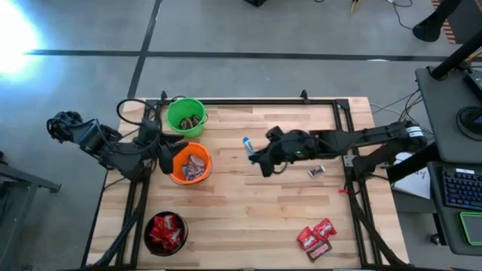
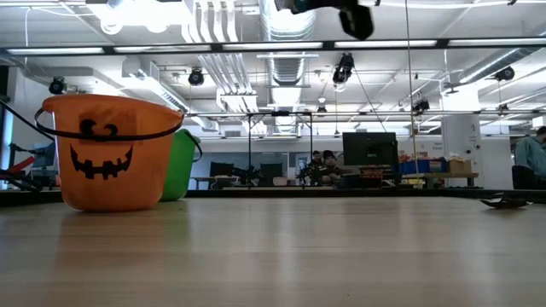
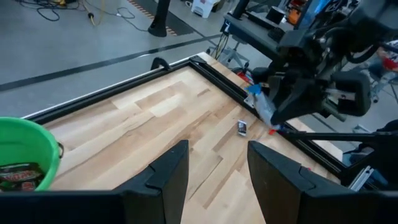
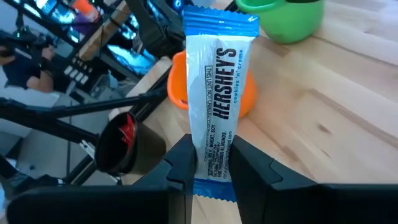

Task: Organize candy in baskets
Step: Put the white chocolate into the orange bucket

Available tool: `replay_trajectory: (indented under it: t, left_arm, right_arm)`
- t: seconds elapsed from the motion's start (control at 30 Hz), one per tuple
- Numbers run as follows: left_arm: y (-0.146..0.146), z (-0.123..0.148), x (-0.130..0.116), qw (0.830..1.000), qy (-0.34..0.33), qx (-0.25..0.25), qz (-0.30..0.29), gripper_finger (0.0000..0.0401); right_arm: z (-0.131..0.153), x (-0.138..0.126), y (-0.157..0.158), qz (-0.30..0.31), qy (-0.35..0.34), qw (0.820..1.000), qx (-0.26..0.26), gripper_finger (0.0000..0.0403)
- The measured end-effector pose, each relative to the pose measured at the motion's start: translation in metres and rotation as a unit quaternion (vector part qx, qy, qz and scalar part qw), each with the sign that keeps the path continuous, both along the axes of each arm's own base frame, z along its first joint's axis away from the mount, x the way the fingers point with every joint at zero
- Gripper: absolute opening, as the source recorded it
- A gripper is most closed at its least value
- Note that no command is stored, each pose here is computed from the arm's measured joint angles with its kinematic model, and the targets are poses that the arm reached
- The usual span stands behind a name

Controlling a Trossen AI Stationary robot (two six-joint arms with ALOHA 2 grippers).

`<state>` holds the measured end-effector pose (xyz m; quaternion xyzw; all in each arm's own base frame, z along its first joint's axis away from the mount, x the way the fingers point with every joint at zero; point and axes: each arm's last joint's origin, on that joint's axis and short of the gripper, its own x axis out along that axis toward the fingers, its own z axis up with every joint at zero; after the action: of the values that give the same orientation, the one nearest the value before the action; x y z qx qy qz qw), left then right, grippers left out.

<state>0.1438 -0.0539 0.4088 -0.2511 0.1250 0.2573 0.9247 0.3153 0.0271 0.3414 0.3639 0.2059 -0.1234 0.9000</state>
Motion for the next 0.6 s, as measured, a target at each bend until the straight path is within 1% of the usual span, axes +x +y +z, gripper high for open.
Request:
replay_trajectory:
  t: [0.17, 0.37, 0.5, 0.6]
  left_arm:
    - [0.005, 0.001, -0.008, 1.000, 0.005, 0.003, 0.000, 0.0146]
    - [0.008, 0.000, -0.014, 1.000, 0.014, 0.008, 0.000, 0.0146]
    - [0.009, -0.001, -0.016, 1.000, 0.022, 0.012, 0.000, 0.0146]
    - [0.009, -0.002, -0.017, 0.999, 0.029, 0.016, 0.000, 0.0146]
  right_arm:
    - [-0.001, 0.032, -0.004, 0.021, 0.008, 1.000, -0.012, 0.0070]
    - [0.006, 0.073, -0.006, 0.064, -0.003, 0.997, -0.038, 0.0070]
    - [0.008, 0.098, -0.011, 0.080, -0.009, 0.995, -0.053, 0.0070]
    - [0.006, 0.116, -0.017, 0.086, -0.011, 0.995, -0.056, 0.0070]
